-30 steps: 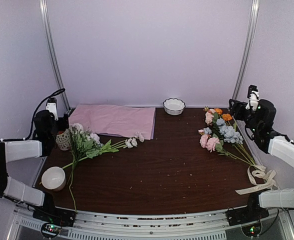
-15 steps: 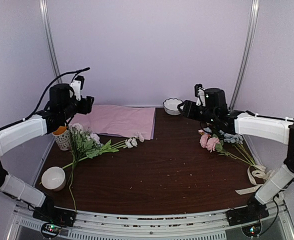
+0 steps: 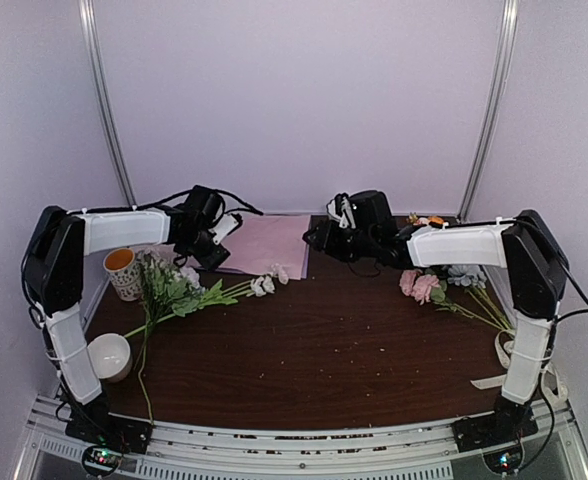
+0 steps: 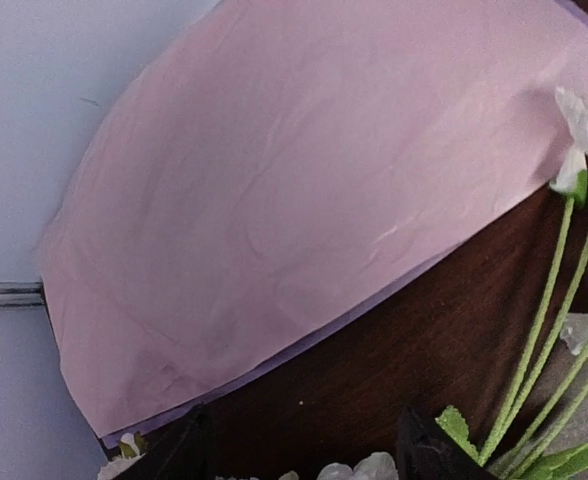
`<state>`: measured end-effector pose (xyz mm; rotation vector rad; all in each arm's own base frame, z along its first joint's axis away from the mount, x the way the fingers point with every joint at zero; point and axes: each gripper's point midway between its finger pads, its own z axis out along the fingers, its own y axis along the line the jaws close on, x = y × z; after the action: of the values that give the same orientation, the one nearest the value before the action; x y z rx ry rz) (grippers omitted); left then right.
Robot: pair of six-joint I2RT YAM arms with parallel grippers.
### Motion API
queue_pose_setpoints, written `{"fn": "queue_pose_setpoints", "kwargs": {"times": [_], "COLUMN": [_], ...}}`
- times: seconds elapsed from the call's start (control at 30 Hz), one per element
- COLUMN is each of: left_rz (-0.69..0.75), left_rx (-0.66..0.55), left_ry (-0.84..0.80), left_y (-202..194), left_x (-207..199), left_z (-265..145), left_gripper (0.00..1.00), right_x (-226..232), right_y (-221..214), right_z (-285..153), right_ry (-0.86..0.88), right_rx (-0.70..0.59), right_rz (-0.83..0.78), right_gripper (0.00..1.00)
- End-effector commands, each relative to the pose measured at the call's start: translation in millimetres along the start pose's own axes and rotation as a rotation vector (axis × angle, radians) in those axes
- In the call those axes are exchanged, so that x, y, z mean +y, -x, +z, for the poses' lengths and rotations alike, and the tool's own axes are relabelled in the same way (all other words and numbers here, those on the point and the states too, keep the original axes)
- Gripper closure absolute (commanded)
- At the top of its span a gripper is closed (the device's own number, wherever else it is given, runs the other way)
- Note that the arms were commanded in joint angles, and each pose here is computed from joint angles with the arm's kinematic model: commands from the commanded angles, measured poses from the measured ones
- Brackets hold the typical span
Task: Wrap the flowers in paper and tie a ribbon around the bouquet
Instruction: Pick up the folded wrapping paper from the corner of the board.
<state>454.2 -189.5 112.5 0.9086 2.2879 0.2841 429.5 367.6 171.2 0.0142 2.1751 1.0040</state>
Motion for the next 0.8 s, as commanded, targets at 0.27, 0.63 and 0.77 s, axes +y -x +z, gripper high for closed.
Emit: {"fn": "queue_pose_setpoints", "kwargs": {"times": [0.27,0.63,0.77], "left_rz": [0.570,0.663,0.703], "left_rx": [0.120,0.071,0.073], "left_ry": [-0.027,0.003,-0.020], "left_y": [-17,6,7], "left_x": [-27,-35,-37], "left_z": [59,92,93], "left_gripper": [0.35,0.32,0.31], "right_x": [15,15,16], "right_y": [-8,0,3], "right_z": [-13,-36,-38], "right_ry": [0.049,0.051,0.054], "right_rx": [0.033,-0.001,-0.008], "right_rz": [-0.048,-0.073,-0.075], "right_gripper": [0.44,0.43,0.43]}}
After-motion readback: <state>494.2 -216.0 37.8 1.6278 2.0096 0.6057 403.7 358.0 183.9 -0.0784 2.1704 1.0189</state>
